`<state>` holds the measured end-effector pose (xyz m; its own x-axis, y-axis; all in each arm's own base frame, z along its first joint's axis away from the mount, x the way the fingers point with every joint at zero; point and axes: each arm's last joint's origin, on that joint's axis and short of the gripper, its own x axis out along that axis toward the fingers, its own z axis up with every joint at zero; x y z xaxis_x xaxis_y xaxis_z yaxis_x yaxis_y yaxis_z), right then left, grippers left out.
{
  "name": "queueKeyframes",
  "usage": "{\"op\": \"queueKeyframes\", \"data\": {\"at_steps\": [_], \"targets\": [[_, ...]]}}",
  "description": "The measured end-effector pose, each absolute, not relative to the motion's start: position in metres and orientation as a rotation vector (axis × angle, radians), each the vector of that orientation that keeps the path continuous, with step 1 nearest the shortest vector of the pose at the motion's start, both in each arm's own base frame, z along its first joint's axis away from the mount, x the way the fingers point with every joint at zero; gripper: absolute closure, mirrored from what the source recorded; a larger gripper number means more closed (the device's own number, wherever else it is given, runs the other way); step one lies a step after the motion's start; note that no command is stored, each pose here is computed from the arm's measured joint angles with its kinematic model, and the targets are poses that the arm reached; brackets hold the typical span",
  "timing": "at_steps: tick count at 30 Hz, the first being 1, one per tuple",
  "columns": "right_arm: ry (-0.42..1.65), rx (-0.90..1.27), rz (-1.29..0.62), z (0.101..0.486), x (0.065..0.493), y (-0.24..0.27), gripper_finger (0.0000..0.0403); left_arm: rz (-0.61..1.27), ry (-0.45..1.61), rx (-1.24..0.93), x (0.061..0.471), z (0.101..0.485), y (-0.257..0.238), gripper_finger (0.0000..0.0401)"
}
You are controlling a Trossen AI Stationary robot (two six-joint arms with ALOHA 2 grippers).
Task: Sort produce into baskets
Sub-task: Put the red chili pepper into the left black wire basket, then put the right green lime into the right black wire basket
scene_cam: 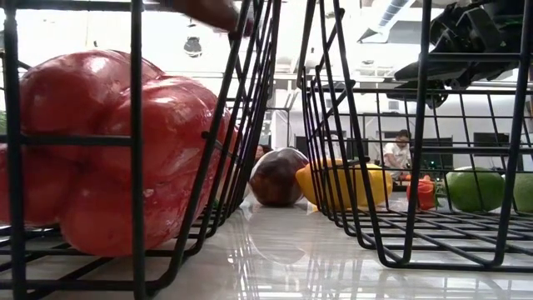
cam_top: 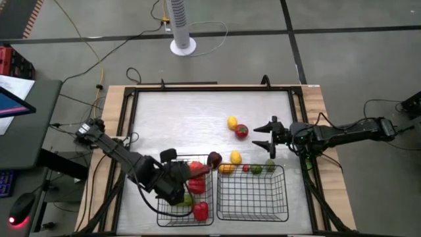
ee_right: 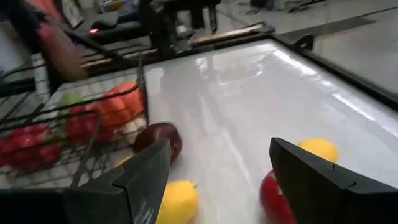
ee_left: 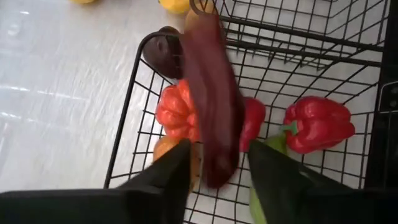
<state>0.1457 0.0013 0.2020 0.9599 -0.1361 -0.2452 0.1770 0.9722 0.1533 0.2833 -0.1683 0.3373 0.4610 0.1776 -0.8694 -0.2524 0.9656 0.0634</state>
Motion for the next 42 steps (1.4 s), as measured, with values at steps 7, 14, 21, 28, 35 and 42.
{"op": "queueKeyframes", "data": {"at_steps": [7,14,21,28,35,42], "targets": [[0.5,0.278,-0.16,0.211,0.141,0.007,0.01,0.411,0.949,0.06,0.283,0.337,-0.162,0.0155],[0.709,0.404,-0.151,0.222,0.146,0.021,0.01,0.528,0.901,0.252,0.286,0.291,-0.155,0.0148],[1.099,0.594,-0.256,0.234,0.149,0.028,0.01,0.46,0.771,0.358,0.292,0.247,-0.15,0.0147],[1.301,0.735,-0.335,0.235,0.162,0.018,0.01,0.211,0.458,0.266,0.298,0.273,-0.128,0.0147],[1.49,0.856,-0.42,0.214,0.174,0.008,0.01,0.054,0.066,0.233,0.292,0.325,-0.078,0.0147],[1.687,1.0,-0.418,0.187,0.192,0.01,0.01,0.175,-0.033,0.217,0.281,0.349,-0.049,0.0147]]}}
